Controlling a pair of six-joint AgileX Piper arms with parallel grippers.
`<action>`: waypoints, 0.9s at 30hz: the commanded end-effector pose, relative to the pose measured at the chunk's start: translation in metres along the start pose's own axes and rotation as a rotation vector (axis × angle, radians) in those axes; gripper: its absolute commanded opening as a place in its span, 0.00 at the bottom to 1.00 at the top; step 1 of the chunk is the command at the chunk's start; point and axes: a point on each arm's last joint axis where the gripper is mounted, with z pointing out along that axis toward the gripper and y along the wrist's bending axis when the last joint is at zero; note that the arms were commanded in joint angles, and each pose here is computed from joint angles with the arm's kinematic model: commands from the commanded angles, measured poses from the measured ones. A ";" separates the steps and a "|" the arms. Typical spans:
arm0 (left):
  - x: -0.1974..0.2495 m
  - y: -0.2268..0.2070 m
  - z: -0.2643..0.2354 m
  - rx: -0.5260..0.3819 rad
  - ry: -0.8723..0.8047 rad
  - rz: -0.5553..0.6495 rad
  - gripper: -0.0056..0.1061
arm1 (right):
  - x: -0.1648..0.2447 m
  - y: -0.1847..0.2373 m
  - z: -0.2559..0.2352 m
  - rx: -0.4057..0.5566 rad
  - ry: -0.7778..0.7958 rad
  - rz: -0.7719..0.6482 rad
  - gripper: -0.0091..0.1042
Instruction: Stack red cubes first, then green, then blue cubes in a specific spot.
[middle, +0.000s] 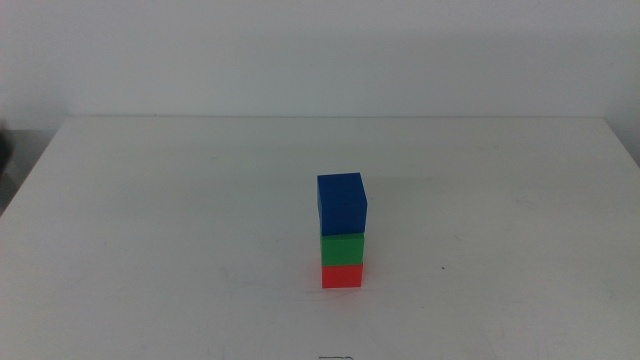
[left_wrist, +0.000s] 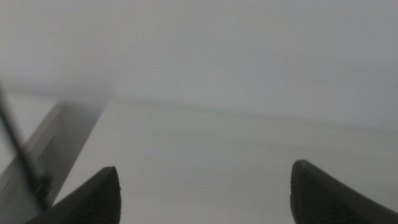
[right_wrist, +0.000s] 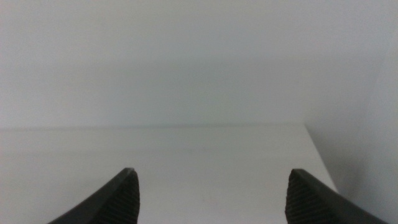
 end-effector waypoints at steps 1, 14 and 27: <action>0.015 0.007 -0.016 -0.019 -0.099 -0.007 0.89 | 0.016 -0.001 -0.012 -0.001 -0.110 -0.026 0.61; 0.143 0.027 -0.036 -0.055 -0.105 -0.005 0.89 | 0.127 -0.007 -0.035 0.008 -0.123 -0.058 0.61; 0.161 0.029 -0.034 -0.042 -0.154 -0.004 0.89 | 0.159 -0.009 -0.031 0.012 -0.089 -0.058 0.61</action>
